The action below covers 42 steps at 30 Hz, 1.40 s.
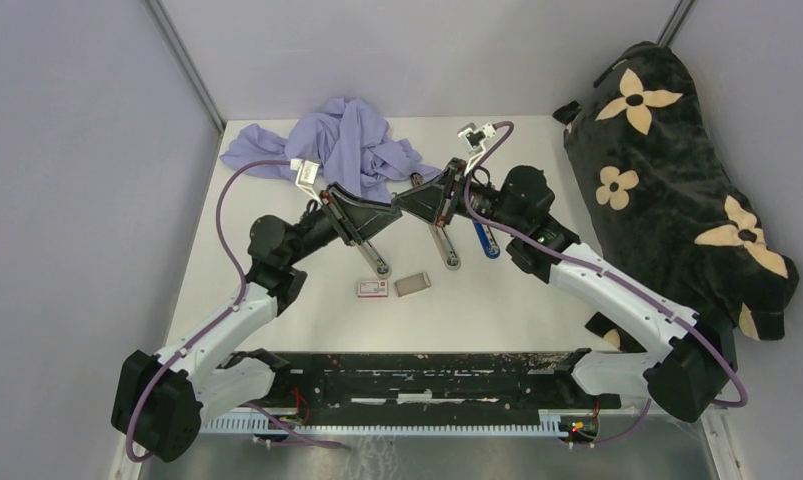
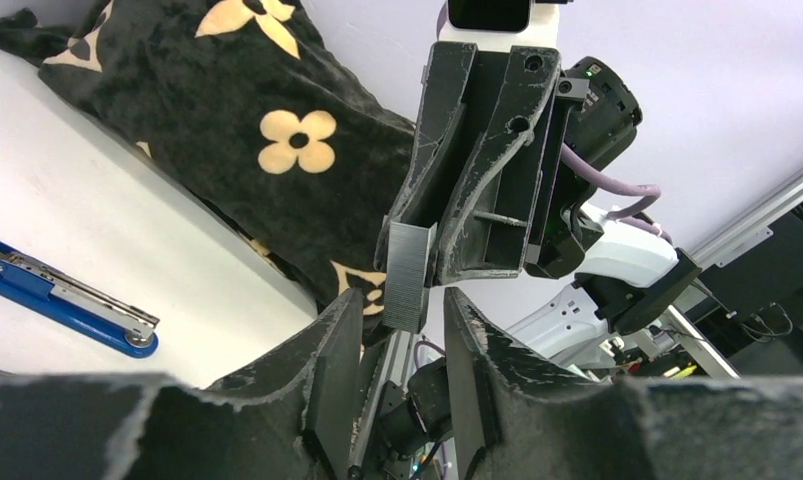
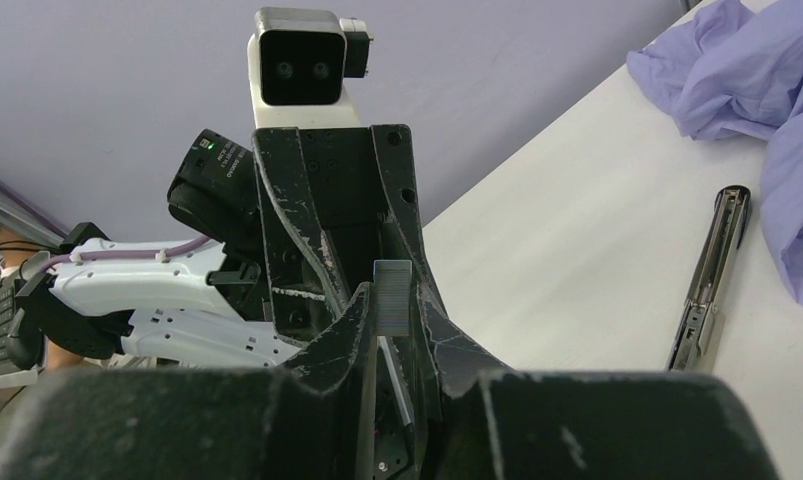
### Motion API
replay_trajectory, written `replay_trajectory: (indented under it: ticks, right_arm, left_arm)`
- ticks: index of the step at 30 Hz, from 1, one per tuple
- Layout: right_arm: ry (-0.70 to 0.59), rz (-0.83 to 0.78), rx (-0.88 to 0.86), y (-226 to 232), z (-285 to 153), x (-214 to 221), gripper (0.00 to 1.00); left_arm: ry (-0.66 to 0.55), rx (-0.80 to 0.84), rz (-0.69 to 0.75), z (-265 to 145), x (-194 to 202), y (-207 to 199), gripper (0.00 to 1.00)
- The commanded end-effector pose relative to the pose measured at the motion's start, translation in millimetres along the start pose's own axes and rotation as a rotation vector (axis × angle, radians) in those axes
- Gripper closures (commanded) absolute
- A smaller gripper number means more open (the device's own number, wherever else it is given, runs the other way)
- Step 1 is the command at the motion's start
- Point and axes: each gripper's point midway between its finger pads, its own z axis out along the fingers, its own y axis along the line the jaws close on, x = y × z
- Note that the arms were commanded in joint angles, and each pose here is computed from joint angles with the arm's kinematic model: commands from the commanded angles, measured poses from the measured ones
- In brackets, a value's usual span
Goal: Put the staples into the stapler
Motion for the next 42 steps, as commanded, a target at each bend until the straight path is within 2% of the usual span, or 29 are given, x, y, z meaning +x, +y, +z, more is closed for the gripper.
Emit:
replay_trajectory:
  ticks: [1,7,15,19,22,34,42]
  right_arm:
    - [-0.061,-0.039,-0.069,22,-8,-19,0.82]
    - [-0.061,-0.036,-0.068,21,-12,-18,0.83]
    - [-0.061,-0.032,-0.078,22,-13,-17,0.82]
    - [-0.058,-0.027,-0.095,25,-12,-17,0.82]
    - [-0.056,-0.016,-0.11,26,-11,-16,0.82]
    - [-0.047,-0.002,-0.147,29,-7,-14,0.82]
    - [-0.047,-0.005,-0.164,32,-7,-14,0.82]
  left_arm:
    - [-0.064,0.066,0.026,2,-21,-26,0.59]
    - [-0.067,0.059,0.021,1,-19,-24,0.66]
    - [-0.061,0.063,0.022,2,-19,-25,0.8]
    - [-0.057,0.068,0.021,2,-19,-26,0.83]
    - [-0.051,0.074,0.017,2,-18,-27,0.83]
    - [-0.035,0.107,0.006,4,-17,-33,0.71]
    - [-0.031,0.122,-0.008,4,-16,-34,0.72]
